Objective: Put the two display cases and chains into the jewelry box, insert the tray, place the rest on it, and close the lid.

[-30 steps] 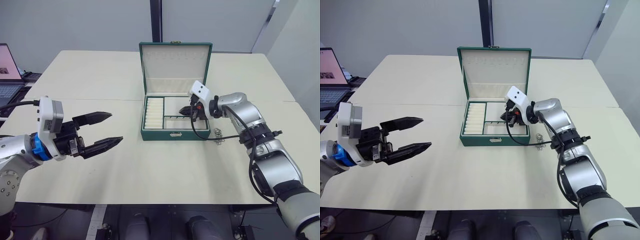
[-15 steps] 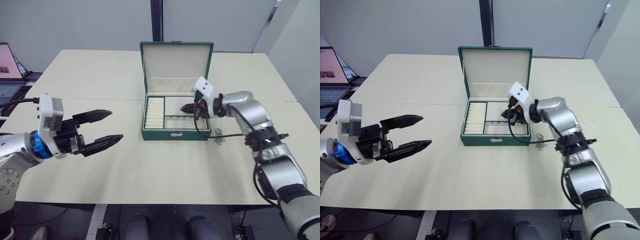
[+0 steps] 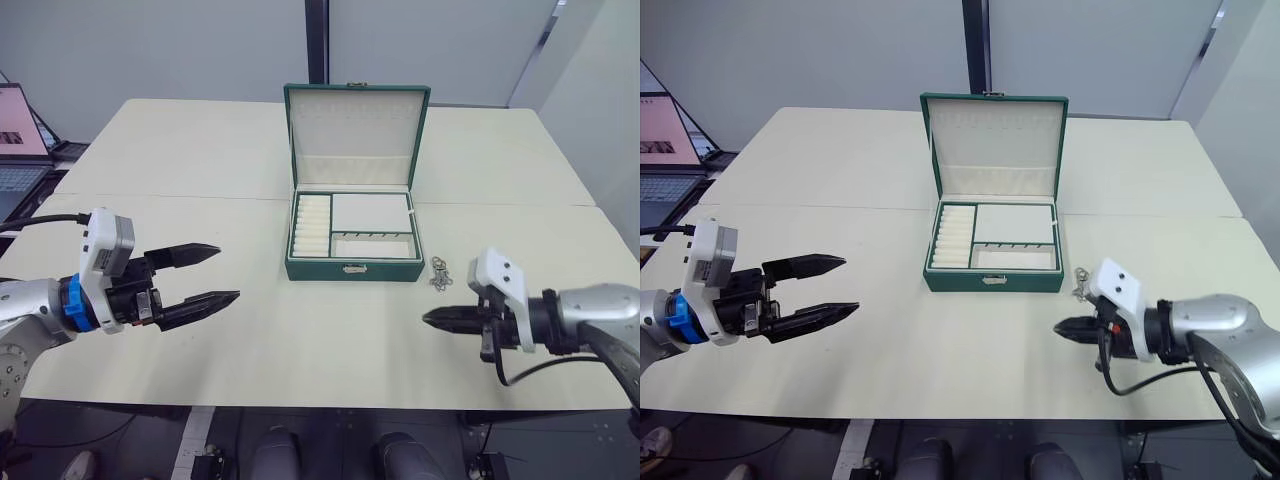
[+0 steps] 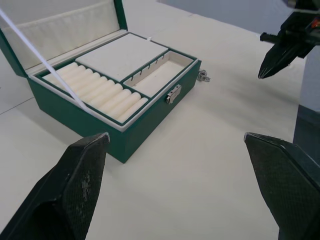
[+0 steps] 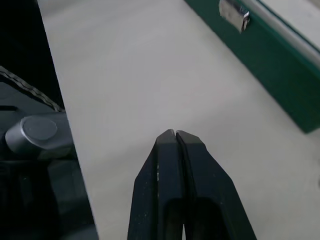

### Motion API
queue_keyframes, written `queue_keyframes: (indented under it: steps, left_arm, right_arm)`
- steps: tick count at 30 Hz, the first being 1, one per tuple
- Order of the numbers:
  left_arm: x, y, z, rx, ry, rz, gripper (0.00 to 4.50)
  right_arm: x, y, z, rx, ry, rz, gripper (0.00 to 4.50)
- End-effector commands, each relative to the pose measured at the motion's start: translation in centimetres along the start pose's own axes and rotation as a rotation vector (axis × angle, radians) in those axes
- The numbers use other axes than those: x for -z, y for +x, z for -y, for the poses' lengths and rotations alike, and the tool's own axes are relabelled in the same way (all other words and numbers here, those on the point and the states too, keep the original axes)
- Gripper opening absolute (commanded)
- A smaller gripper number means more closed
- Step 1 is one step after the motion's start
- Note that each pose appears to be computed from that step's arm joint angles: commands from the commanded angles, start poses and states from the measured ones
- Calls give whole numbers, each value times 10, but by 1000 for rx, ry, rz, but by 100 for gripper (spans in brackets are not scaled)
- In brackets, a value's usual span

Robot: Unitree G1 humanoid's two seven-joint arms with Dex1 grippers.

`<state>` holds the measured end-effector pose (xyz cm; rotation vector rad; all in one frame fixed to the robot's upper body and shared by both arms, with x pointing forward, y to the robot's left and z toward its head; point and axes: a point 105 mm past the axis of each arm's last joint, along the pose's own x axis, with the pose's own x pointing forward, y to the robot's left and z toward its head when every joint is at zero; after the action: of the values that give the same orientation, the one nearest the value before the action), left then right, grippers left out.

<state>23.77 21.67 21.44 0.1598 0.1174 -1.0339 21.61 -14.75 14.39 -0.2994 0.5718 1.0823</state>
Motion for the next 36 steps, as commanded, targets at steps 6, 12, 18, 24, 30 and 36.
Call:
queue_keyframes:
  steps: [6,12,18,24,30,36]
  left_arm:
    - [-6,-19,6,6,59,39,450]
    - [-5,-20,6,8,66,46,450]
    - [-4,-21,8,9,85,60,450]
    - [6,-29,10,-39,79,74,450]
    - [22,-36,9,-79,81,68,450]
    - [35,-38,11,-89,63,57,450]
  right_arm:
    - [23,-4,-29,-28,32,-42,244]
    - [24,-3,-30,-28,34,-31,436]
    - [27,-8,-20,57,50,5,446]
    - [32,-21,-4,187,81,73,446]
    - [42,-32,4,242,102,74,446]
    - [46,-37,10,276,114,75,446]
